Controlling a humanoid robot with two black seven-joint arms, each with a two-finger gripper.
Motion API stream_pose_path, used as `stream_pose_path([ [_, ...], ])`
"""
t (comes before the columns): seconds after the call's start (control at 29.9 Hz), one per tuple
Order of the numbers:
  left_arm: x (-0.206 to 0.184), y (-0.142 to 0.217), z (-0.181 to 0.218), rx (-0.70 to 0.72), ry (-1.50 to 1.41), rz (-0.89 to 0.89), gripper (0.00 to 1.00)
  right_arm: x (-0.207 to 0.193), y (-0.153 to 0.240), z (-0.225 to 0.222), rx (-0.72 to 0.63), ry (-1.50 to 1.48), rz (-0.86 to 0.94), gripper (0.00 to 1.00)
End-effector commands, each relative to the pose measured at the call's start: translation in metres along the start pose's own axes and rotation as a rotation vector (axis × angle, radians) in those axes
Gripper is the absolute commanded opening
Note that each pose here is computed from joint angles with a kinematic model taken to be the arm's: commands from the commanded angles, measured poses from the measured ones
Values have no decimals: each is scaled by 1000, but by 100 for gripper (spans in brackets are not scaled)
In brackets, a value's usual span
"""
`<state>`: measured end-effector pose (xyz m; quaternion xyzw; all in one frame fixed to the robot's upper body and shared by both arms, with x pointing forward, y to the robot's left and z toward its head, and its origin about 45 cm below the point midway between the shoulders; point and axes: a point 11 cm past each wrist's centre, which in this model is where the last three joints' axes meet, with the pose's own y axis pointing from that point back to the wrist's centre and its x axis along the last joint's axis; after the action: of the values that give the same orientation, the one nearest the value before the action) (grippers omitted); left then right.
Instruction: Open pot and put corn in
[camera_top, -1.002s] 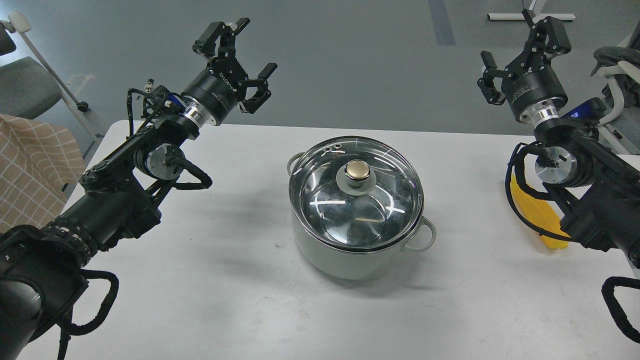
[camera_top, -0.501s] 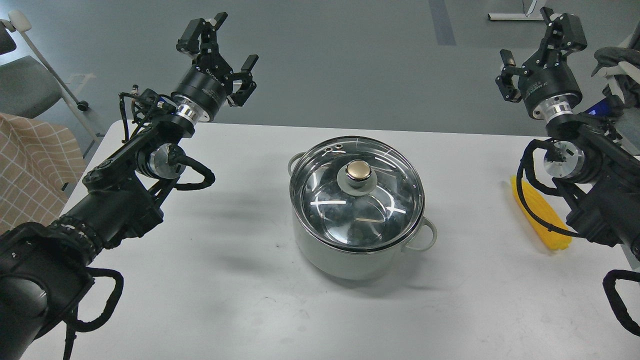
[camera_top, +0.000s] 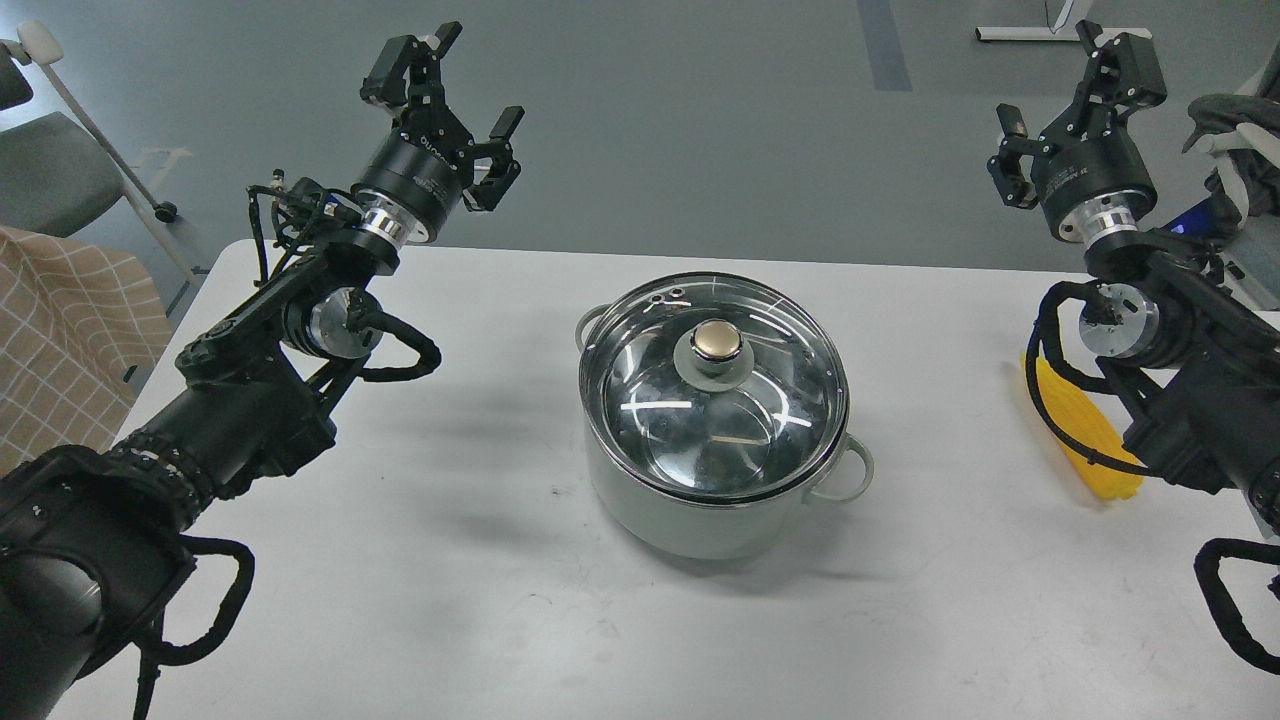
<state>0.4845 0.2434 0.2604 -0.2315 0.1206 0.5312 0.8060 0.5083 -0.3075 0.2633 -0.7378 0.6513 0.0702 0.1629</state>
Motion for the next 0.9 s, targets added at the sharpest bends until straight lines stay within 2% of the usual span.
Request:
stream_pose_path([
  [0.0, -3, -1, 4, -8, 0, -10, 98, -3, 0, 2, -3, -3, -7, 100],
  [0.87, -11, -3, 12, -48, 26, -29, 98, -15, -6, -1, 6, -15, -41, 100],
])
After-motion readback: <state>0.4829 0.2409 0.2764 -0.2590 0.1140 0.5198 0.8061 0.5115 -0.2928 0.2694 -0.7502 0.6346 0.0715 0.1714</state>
